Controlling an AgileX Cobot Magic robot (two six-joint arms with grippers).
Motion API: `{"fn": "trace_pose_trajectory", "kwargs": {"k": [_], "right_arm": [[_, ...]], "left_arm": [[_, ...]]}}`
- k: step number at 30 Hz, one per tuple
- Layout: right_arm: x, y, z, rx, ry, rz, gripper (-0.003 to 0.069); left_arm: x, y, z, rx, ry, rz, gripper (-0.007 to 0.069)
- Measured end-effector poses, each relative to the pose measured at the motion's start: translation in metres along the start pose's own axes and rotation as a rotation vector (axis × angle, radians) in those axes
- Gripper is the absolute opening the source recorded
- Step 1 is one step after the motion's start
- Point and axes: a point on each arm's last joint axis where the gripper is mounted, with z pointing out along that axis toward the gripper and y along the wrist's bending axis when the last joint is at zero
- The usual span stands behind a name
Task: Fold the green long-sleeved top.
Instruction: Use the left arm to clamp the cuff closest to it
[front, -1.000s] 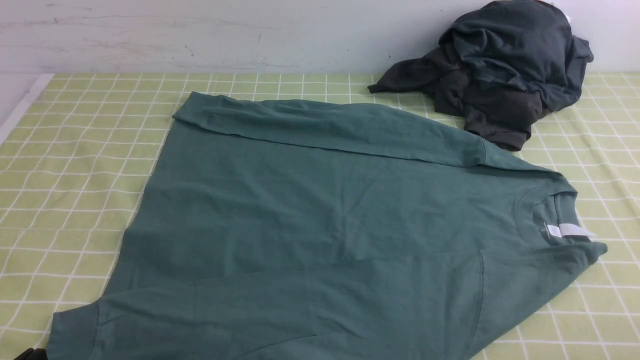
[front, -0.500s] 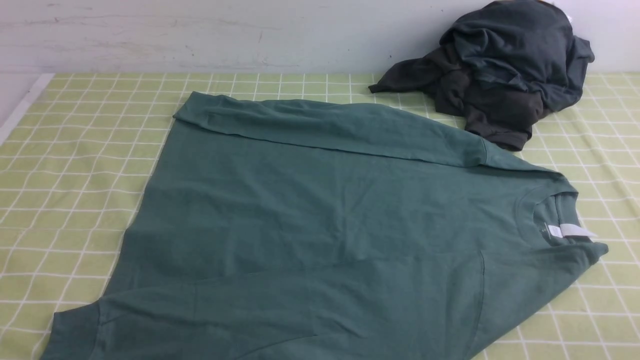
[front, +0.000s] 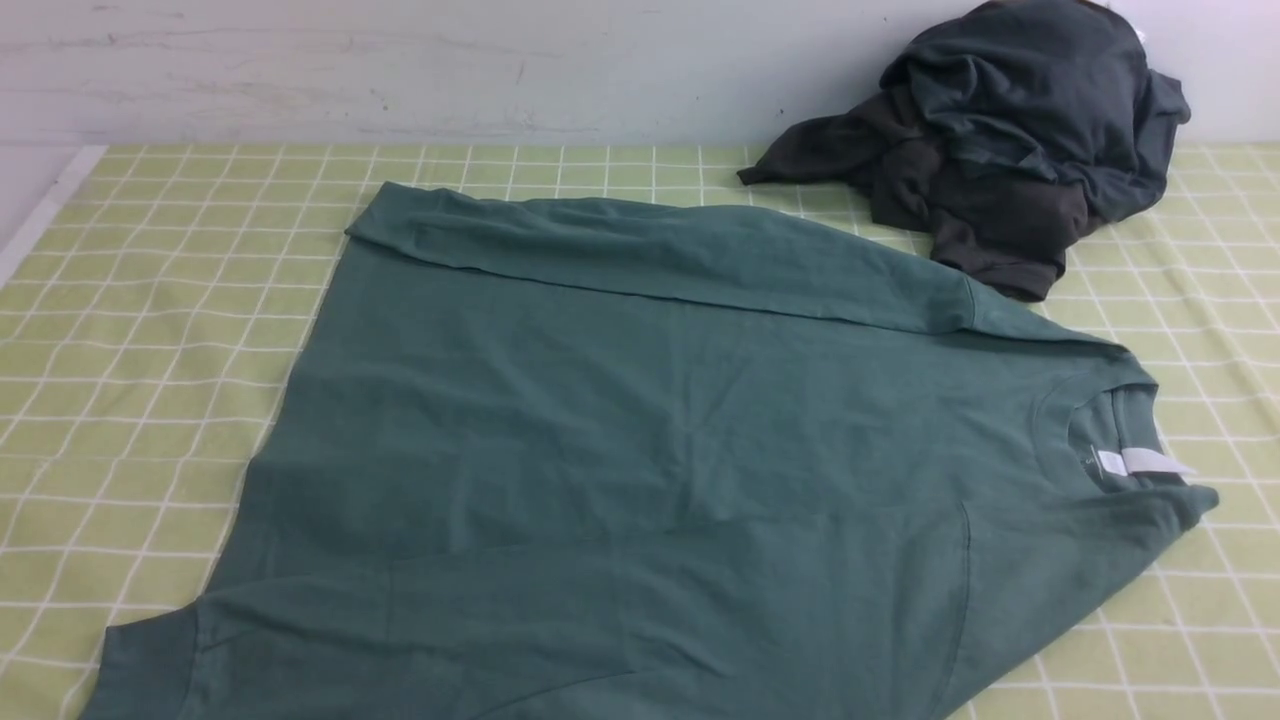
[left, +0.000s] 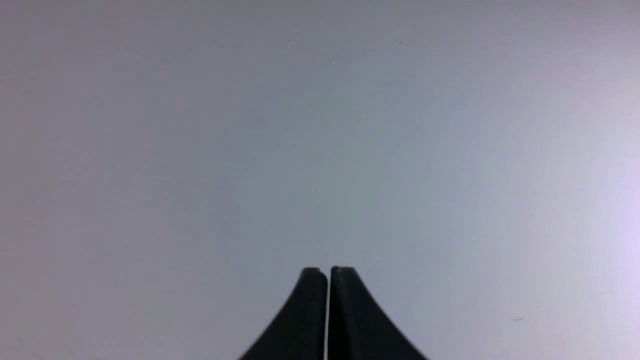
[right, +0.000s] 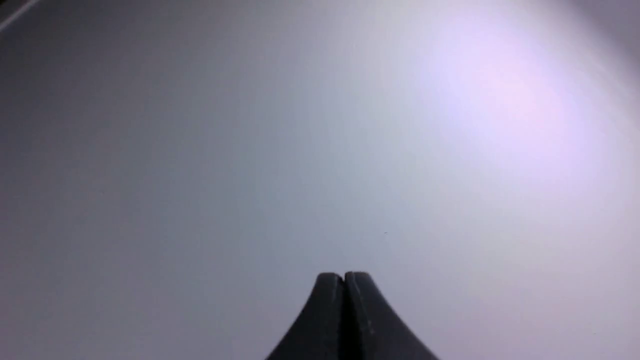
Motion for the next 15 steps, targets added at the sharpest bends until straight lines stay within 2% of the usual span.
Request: {"fn": "trace_pose_trajectory", "kwargs": {"k": [3, 5, 8, 9, 12, 13, 14, 15], "right_arm": [[-0.020, 0.032, 0.020, -0.134, 0.046, -0.194, -0.0010], [-0.026, 0.045, 0.038, -0.152, 0.124, -0.311, -0.0010], [-0.017, 0.043, 0.070, -0.063, 0.356, -0.471, -0.0010], [-0.013, 0.039, 0.073, -0.043, 0.375, -0.482, -0.0010], [0.019, 0.014, 0.092, 0.069, 0.654, -0.583, -0.0010], [0.031, 0.006, 0.096, 0.196, 0.686, -0.645, -0.0010], [0.038, 0.001, 0.097, 0.111, 0.766, -0.595, -0.0010], [0.044, -0.004, 0.099, 0.125, 0.801, -0.591, -0.0010]], "left_arm": [[-0.034, -0.013, 0.036, 0.005, 0.153, 0.011, -0.0003], [-0.043, -0.018, 0.056, 0.001, 0.264, 0.027, -0.0003], [-0.035, -0.022, 0.096, -0.019, 0.500, 0.050, -0.0003], [-0.034, -0.022, 0.098, -0.021, 0.516, 0.050, -0.0003], [0.009, -0.017, 0.118, -0.063, 0.827, 0.044, -0.0003], [0.023, -0.015, 0.117, -0.074, 0.925, 0.033, -0.0003], [0.035, -0.014, 0.117, -0.082, 1.014, 0.022, -0.0003], [0.045, -0.014, 0.115, -0.085, 1.091, 0.011, -0.0003]]}}
